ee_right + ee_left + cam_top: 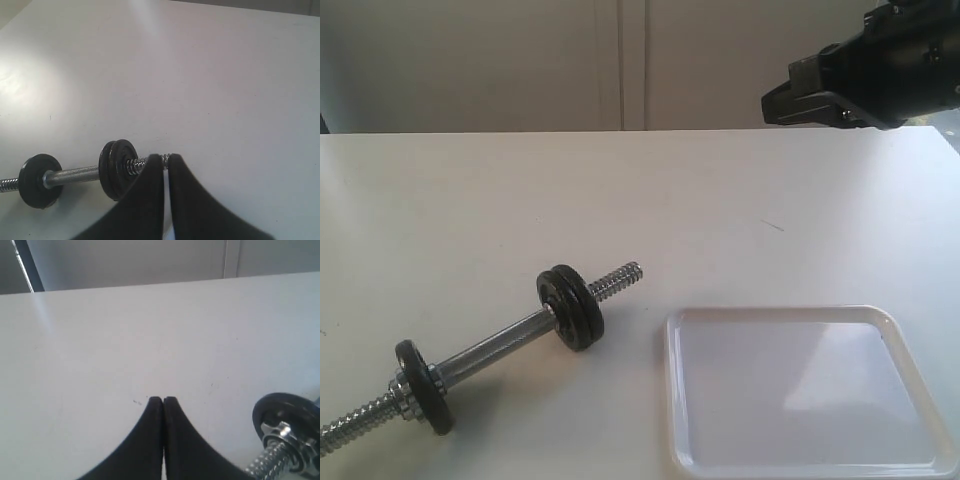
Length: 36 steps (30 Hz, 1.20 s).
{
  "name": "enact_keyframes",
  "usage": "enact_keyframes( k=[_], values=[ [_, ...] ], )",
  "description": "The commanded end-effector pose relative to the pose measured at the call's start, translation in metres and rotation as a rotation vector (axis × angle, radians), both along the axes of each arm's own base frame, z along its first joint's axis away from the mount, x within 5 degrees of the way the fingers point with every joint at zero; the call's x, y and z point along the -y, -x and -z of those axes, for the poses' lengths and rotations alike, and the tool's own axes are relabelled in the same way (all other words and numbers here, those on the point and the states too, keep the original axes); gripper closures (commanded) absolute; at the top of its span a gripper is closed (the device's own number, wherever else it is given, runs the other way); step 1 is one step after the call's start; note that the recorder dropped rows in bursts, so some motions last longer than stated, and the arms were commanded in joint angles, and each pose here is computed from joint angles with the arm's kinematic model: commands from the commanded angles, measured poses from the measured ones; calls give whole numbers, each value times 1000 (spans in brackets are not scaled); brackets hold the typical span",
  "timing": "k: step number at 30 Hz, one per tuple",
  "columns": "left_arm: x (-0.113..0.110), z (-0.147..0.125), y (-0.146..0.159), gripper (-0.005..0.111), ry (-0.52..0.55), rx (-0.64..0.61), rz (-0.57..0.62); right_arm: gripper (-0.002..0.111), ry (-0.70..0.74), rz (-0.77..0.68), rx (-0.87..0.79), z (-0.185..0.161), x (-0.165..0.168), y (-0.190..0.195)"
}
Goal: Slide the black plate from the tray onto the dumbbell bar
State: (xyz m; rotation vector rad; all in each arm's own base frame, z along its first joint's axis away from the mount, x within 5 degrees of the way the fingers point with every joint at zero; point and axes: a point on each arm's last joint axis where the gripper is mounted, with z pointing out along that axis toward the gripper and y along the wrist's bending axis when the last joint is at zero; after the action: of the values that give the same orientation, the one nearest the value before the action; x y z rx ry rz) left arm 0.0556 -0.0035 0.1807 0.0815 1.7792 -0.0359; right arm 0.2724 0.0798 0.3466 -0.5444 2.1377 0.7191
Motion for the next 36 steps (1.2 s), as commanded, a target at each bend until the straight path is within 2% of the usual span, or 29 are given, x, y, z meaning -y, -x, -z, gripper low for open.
enact_keyframes(
  k=[1,6,10,14,19,36],
  values=[
    [-1,14,4,107,-3,-149,-7,104,1,5,5,0,1,1],
    [0,14,4,107,-2,-146,3,104,1,5,5,0,1,1],
    [4,14,4,107,98,-155,17,104,1,5,5,0,1,1],
    [4,14,4,107,97,-155,20,104,1,5,5,0,1,1],
    [5,14,4,107,1,-146,56,104,1,5,5,0,1,1],
    [6,12,4,107,26,-127,60,104,1,5,5,0,1,1]
  ],
)
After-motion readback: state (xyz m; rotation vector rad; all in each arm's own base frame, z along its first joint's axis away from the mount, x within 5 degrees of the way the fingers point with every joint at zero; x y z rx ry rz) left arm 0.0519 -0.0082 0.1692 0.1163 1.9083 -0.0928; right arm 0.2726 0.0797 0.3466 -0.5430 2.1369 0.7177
